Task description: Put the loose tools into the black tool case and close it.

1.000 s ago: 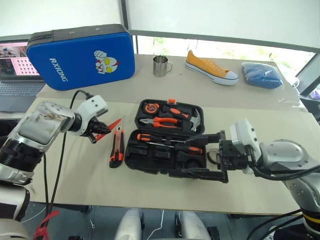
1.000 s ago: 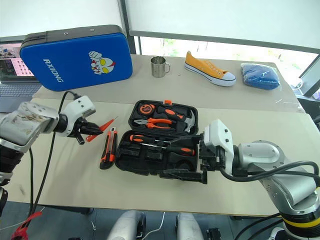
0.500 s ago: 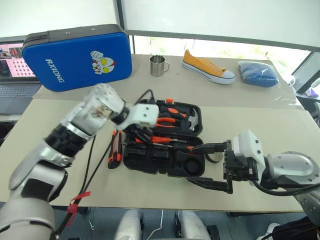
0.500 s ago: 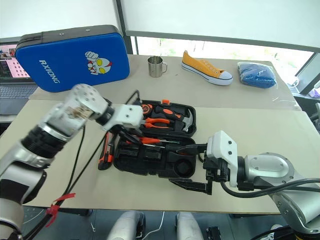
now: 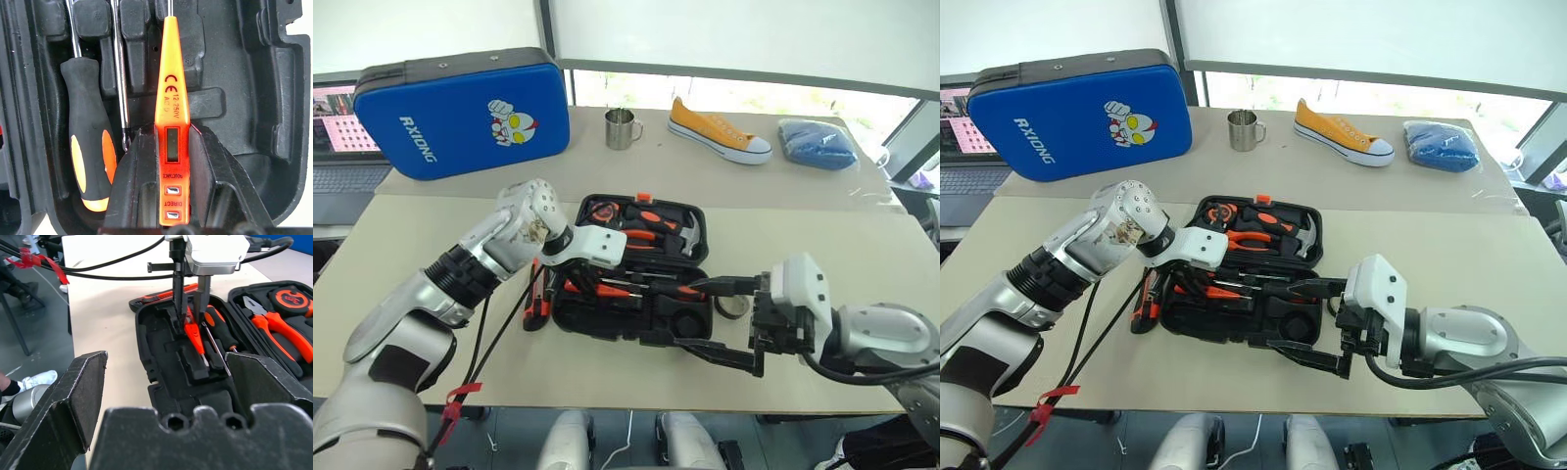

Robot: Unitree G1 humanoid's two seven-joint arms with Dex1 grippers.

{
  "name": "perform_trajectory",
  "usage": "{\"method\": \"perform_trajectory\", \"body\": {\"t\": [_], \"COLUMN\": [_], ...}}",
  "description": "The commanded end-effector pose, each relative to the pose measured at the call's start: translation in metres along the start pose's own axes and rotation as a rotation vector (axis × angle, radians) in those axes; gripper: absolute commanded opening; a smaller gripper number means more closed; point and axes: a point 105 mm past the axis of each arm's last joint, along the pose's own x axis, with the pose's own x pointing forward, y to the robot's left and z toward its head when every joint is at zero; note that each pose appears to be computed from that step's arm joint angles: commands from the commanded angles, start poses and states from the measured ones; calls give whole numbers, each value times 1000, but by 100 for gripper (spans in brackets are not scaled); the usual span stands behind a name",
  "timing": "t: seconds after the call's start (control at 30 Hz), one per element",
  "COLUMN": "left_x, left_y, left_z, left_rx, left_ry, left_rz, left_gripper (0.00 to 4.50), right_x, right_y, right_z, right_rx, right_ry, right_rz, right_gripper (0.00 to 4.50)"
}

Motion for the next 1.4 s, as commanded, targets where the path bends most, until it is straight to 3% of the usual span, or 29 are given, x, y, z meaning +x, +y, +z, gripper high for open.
{"method": "perform_trajectory", "body": {"t": [0.03,0.13,0.2,0.43,0.63,0.77,0.9,1.0,1.2,1.4], "left_x": [6,7,6,-18,-53,-65,-53,-37,-23,-3], "left_y": [4,2,-1,-11,-7,-4,-5,-6,0,2], "left_z": [-5,-4,-1,10,18,22,17,5,-14,-23], "left_rx": [-5,-16,-23,-33,-99,-72,-134,-150,-216,-155], "left_ry": [38,28,15,-53,-216,-671,-820,-849,-813,-759], "left_rz": [32,21,4,-15,61,185,245,271,327,340], "left_gripper": [41,41,142,380,380,267,114,10,10,10], "right_x": [-1,-1,-1,0,0,-4,-6,-6,-5,-6], "right_y": [3,2,1,1,1,0,-1,-4,-2,-3], "right_z": [9,9,9,8,3,0,-1,-1,-2,-3], "right_rx": [-40,-41,-40,-32,-32,-26,-19,-12,3,15], "right_ry": [-19,-19,-20,-23,-1,9,11,9,5,3], "right_rz": [1,0,-1,9,10,-5,-11,-21,-19,-27], "right_gripper": [450,450,450,450,450,450,450,450,450,450]}}
